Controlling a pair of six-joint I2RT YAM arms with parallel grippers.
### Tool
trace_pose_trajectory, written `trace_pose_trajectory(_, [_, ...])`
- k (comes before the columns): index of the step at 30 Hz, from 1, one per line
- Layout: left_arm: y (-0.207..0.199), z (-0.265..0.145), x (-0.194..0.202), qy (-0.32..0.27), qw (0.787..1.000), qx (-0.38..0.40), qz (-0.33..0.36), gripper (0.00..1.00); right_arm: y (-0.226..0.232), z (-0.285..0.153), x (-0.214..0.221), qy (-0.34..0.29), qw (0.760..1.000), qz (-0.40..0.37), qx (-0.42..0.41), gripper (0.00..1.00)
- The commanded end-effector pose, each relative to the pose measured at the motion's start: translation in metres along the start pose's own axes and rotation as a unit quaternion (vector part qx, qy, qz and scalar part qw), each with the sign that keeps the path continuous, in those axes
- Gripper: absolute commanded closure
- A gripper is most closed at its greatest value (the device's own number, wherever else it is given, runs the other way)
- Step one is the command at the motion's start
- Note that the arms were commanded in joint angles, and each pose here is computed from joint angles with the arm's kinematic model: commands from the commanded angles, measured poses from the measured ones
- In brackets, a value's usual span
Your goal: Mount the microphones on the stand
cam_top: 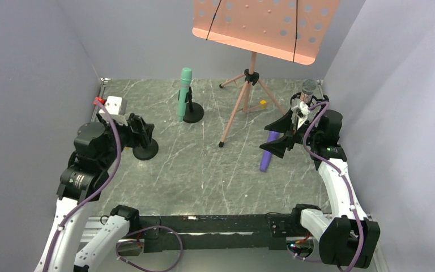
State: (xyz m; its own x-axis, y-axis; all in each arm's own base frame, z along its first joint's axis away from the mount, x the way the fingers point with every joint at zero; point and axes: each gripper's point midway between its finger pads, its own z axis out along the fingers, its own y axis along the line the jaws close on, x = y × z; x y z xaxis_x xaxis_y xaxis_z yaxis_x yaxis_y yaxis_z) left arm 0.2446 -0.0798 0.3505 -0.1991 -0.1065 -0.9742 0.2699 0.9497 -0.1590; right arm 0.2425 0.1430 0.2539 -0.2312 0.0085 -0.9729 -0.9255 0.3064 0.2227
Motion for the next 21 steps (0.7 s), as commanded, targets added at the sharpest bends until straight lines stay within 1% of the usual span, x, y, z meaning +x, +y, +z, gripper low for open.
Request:
trace_pose_trajectory(1, [0.044, 0.0, 0.049, 0.084, 0.99, -0.112, 0.012, 0.16, 0.003, -0.001, -0.014, -0.008, 0.999, -0.042, -0.003, 0.0])
trace_pose_trajectory(3, [0.049, 0.005, 0.054, 0.089, 0.989, -0.121, 0.015, 0.17, 0.003, -0.001, -0.015, -0.008, 0.999, -0.042, -0.004, 0.0])
trace_pose_trajectory(5, [0.052, 0.01, 0.057, 0.09, 0.988, -0.122, 0.016, 0.15, 0.004, -0.001, -0.015, -0.008, 0.999, -0.043, -0.005, 0.0])
trace_pose_trajectory(8, [0.065, 0.016, 0.061, 0.081, 0.986, -0.143, 0.007, 0.02, 0.006, -0.002, -0.016, -0.009, 0.999, -0.045, -0.007, 0.0])
trace_pose_trajectory(11, [0.08, 0.021, 0.061, 0.083, 0.987, -0.134, -0.018, 0.01, 0.007, -0.002, -0.016, -0.01, 0.999, -0.045, -0.009, 0.0])
trace_pose_trajectory(13, [0.104, 0.02, 0.059, 0.079, 0.983, -0.162, -0.03, 0.01, 0.008, -0.002, -0.017, -0.011, 0.999, -0.044, -0.012, 0.0])
trace_pose_trajectory(15, [0.116, 0.022, 0.058, 0.079, 0.982, -0.169, -0.039, 0.01, 0.009, -0.002, -0.018, -0.012, 0.999, -0.045, -0.014, 0.0])
trace_pose_trajectory(19, [0.123, 0.038, 0.064, 0.091, 0.985, -0.138, -0.048, 0.07, 0.01, -0.002, -0.018, -0.012, 0.999, -0.042, -0.014, 0.0])
trace_pose_trajectory(20, [0.122, 0.044, 0.068, 0.1, 0.987, -0.12, -0.045, 0.1, 0.01, -0.002, -0.019, -0.012, 0.999, -0.043, -0.014, 0.0])
trace_pose_trajectory(21, [0.12, 0.049, 0.073, 0.11, 0.988, -0.1, -0.045, 0.16, 0.01, -0.002, -0.019, -0.012, 0.999, -0.043, -0.014, 0.0])
